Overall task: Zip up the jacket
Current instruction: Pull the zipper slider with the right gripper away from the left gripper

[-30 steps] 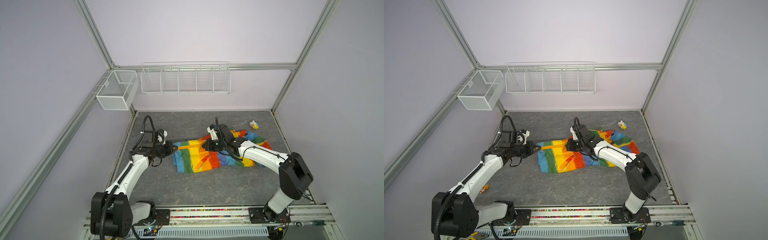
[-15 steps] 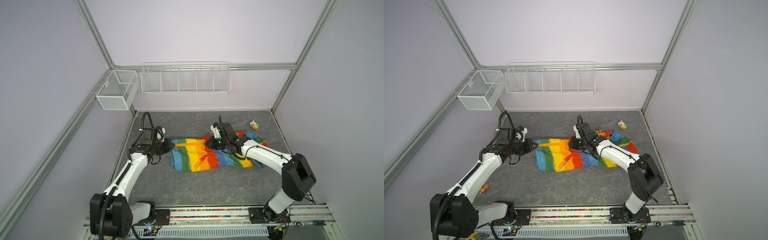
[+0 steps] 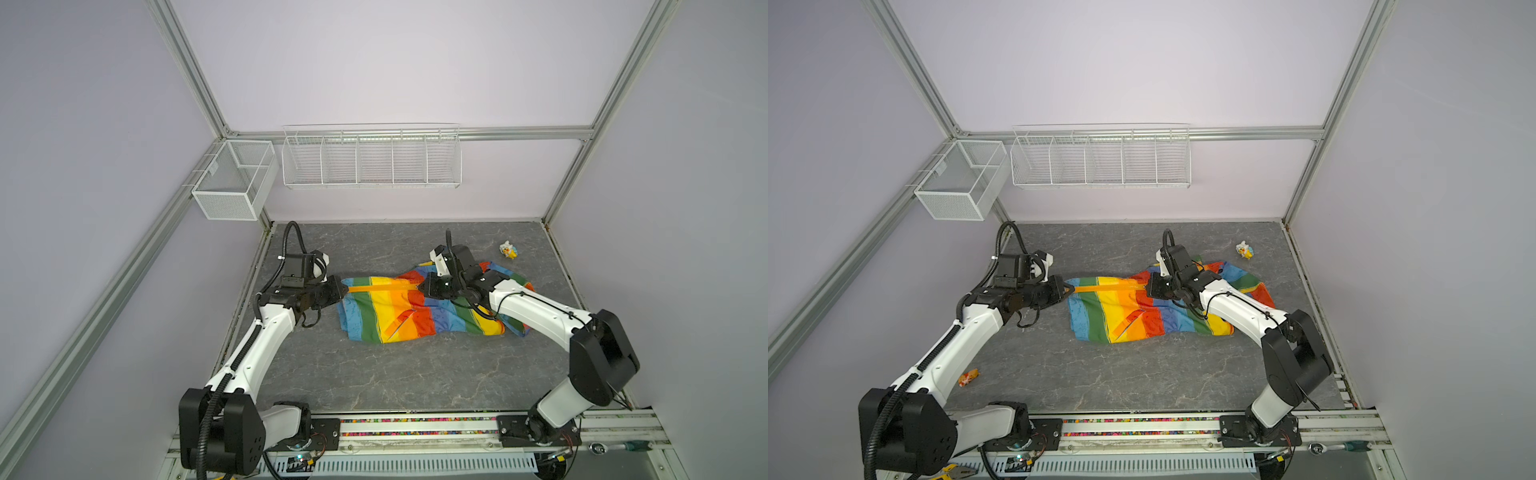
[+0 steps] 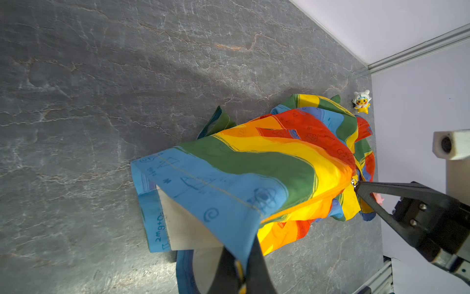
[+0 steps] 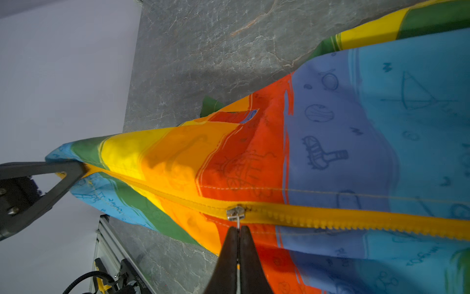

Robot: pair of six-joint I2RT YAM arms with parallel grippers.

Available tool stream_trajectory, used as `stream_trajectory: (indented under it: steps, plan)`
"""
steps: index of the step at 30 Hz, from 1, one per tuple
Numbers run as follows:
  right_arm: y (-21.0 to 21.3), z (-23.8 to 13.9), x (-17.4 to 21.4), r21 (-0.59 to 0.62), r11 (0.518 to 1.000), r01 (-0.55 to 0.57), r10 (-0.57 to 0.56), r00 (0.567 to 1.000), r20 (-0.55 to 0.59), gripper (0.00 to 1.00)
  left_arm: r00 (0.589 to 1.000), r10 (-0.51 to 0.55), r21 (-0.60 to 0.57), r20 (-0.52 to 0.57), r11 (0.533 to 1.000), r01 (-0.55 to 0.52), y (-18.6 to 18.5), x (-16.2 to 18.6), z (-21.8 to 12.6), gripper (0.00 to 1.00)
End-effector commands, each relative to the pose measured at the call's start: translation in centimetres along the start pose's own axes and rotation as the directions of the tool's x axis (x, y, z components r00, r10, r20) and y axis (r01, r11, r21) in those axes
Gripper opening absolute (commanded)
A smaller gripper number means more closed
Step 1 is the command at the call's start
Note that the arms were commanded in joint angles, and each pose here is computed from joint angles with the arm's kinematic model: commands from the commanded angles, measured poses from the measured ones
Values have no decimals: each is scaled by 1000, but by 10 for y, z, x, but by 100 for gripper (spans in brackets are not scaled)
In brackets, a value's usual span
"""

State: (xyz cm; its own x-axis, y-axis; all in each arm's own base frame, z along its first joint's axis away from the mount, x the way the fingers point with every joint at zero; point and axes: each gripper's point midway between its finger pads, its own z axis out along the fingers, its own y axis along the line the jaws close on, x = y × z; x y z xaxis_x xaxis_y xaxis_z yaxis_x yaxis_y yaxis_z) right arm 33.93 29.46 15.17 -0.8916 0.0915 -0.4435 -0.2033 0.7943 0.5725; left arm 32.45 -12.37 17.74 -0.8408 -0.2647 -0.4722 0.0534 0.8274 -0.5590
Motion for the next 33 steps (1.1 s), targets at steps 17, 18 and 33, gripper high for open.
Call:
stream_trajectory:
  steps: [17,18,33]
  plan:
    - [-50,-22,-3,144,989,-18,14,999,31,7,999,16,-45,43,999,-14,5,-14,-6,0]
    - [-53,-23,-3,148,989,-22,17,999,33,7,999,16,-46,43,999,-14,6,-13,-7,0]
    - [-87,-33,-7,208,977,-51,44,998,39,7,999,19,-51,40,999,-17,7,-12,-6,0]
